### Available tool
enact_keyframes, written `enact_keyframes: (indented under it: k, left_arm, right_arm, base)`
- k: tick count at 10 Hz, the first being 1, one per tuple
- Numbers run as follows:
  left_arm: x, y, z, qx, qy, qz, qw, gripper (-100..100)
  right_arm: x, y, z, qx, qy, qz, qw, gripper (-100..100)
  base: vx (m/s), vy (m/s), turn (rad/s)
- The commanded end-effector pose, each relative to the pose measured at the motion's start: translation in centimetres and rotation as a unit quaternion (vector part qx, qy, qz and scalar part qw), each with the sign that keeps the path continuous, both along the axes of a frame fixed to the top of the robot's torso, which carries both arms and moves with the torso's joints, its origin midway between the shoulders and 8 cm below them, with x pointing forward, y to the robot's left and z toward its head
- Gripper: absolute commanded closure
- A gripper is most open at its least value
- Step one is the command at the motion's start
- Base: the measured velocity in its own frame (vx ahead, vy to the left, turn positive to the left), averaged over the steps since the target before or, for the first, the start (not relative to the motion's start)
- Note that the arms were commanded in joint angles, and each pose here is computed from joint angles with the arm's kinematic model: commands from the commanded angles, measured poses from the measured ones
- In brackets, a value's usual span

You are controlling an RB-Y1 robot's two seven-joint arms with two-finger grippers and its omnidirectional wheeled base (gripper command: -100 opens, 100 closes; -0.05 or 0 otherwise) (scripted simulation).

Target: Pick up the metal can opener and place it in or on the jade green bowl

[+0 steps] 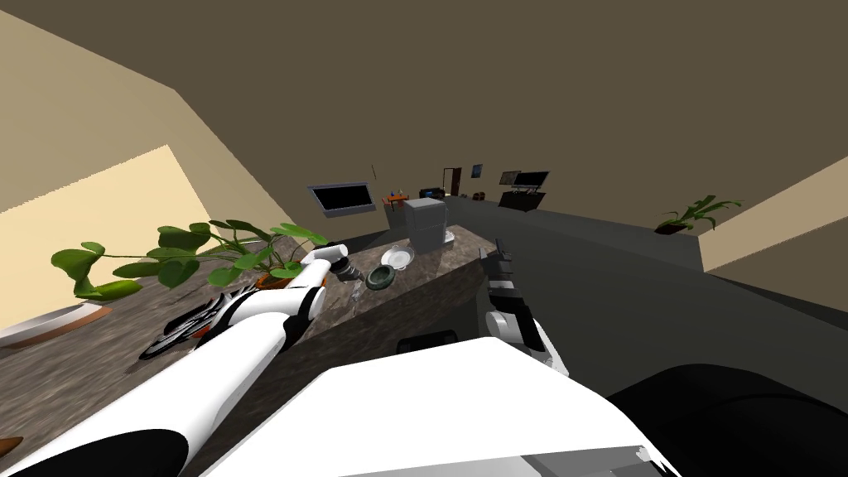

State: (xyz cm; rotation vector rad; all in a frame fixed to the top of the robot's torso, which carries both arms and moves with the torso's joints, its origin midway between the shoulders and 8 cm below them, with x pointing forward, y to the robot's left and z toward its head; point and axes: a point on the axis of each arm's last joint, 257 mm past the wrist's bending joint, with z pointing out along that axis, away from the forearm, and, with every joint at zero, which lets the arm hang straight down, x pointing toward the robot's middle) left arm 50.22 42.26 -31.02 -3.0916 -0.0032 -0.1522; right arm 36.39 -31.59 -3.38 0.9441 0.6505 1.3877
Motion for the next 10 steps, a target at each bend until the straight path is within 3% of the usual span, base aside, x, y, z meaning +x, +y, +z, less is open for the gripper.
enact_keyframes:
  k: [1, 2, 3, 4, 7, 10]
  left_arm:
    - [-1.7, -0.3, -0.4, -0.011, 0.031, 0.022, 0.9992, -100]
    - [-1.7, -0.3, -0.4, -0.011, 0.031, 0.022, 0.9992, -100]
    - [-2.8, -0.5, -0.6, -0.018, 0.052, 0.037, 0.9978, -100]
    - [-2.8, -0.5, -0.6, -0.018, 0.052, 0.037, 0.9978, -100]
    - [-4.9, -1.0, -1.0, -0.031, 0.092, 0.064, 0.9932, -100]
    - [-4.9, -1.1, -0.9, -0.031, 0.092, 0.064, 0.9932, -100]
  right_arm:
    - [0.0, 0.0, 0.0, 0.000, 0.000, 0.000, 1.0000, 0]
    - [0.0, 0.0, 0.0, 0.000, 0.000, 0.000, 1.0000, 0]
    - [0.0, 0.0, 0.0, 0.000, 0.000, 0.000, 1.0000, 0]
    - [0.0, 0.0, 0.0, 0.000, 0.000, 0.000, 1.0000, 0]
    - [0.0, 0.0, 0.0, 0.000, 0.000, 0.000, 1.0000, 0]
    - [0.0, 0.0, 0.0, 0.000, 0.000, 0.000, 1.0000, 0]
  base:
    - [0.017, 0.014, -0.019]
    - [0.016, 0.012, -0.013]
    - [0.012, 0.007, -0.013]
    - [0.000, 0.000, 0.000]
    - [-0.001, 0.002, -0.006]
    - [0.000, 0.000, 0.000]
